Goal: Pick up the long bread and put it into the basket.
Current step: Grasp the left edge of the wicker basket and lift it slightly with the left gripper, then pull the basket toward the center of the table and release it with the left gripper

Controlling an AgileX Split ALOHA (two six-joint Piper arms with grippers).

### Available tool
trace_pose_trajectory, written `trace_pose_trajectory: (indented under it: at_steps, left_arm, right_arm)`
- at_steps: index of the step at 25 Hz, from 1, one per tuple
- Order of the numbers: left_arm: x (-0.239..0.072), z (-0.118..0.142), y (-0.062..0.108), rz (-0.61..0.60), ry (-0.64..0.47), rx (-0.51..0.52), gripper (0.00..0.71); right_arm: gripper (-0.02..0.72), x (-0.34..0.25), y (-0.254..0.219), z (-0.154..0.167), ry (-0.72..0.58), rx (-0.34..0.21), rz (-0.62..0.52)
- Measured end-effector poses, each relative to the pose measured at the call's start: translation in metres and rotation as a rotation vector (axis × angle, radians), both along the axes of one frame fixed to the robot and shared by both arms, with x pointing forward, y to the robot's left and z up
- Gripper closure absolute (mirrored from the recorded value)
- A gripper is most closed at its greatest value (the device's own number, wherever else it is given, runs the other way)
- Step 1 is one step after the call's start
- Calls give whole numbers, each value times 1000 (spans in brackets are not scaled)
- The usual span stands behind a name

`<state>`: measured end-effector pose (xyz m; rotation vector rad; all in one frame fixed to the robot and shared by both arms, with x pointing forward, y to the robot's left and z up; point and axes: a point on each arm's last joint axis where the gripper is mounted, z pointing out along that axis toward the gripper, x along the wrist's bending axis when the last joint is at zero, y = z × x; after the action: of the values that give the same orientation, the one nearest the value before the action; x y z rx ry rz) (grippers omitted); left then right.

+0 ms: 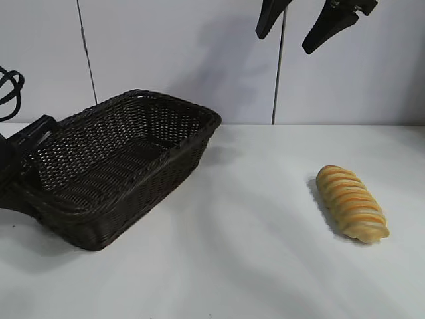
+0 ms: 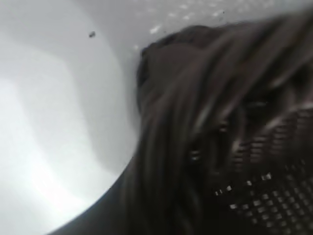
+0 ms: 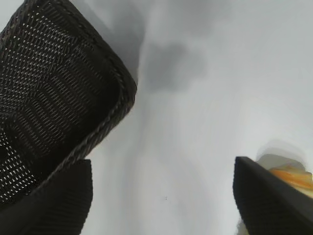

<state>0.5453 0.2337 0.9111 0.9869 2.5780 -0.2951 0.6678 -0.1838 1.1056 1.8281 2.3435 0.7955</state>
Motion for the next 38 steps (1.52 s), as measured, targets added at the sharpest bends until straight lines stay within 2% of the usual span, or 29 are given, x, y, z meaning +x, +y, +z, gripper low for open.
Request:
trace_pose_trajectory:
  at_steps: [6, 11, 20, 26, 30, 38]
  left_arm:
    - [13, 20, 0, -174, 3, -13, 608]
    - [33, 45, 9, -242, -61, -16, 608]
    - [47, 68, 18, -429, -118, 94, 608]
    - [59, 91, 17, -503, -184, 111, 608]
    - [62, 90, 16, -561, -161, 103, 608]
    - [94, 59, 10, -774, -45, 45, 608]
  right_arm:
    - [132, 0, 0, 0, 0, 0, 0]
    - [132, 0, 0, 0, 0, 0, 0]
    - [132, 0, 0, 0, 0, 0, 0]
    - [132, 0, 0, 0, 0, 0, 0]
    - [132, 0, 0, 0, 0, 0, 0]
    - [132, 0, 0, 0, 0, 0, 0]
